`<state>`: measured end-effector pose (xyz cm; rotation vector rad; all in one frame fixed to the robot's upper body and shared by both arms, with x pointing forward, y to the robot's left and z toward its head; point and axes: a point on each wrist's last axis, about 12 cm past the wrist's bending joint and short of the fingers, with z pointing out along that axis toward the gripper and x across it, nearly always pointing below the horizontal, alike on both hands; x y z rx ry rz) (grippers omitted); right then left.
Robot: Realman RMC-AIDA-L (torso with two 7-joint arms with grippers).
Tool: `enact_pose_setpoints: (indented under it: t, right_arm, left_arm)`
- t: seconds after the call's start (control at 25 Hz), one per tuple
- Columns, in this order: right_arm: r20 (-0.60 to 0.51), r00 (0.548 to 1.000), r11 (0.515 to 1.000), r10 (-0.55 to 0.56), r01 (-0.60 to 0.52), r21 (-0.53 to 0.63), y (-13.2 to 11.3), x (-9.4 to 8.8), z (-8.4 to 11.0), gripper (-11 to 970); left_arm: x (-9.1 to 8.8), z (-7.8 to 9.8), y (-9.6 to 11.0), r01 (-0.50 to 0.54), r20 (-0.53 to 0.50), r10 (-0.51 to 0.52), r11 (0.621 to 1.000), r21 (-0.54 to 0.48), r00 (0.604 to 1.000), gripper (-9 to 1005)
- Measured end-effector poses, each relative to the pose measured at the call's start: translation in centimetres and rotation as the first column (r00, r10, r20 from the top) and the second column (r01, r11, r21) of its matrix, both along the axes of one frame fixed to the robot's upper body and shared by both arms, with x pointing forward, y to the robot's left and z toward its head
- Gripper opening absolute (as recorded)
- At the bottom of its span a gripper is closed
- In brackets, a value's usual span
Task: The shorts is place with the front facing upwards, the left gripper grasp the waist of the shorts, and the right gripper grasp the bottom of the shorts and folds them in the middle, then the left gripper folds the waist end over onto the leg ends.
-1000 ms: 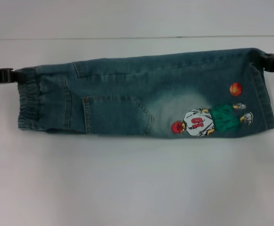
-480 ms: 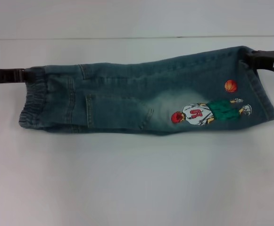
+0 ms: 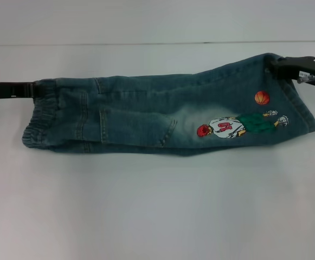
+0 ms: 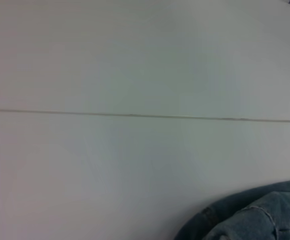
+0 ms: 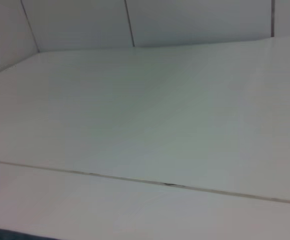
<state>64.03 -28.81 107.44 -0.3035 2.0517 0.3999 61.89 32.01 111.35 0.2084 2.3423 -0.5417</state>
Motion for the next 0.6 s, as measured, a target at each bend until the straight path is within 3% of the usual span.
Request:
enact_pose_setpoints:
  t: [0.6]
  right_arm:
    - [0.029,0.998,0.998,-0.056,0.056,0.018,0.20,-0.10,-0.52,151]
  left_arm:
    - [0.17,-0.06,0.38,-0.028,0.016,0.027,0.999,0.018,0.999,123]
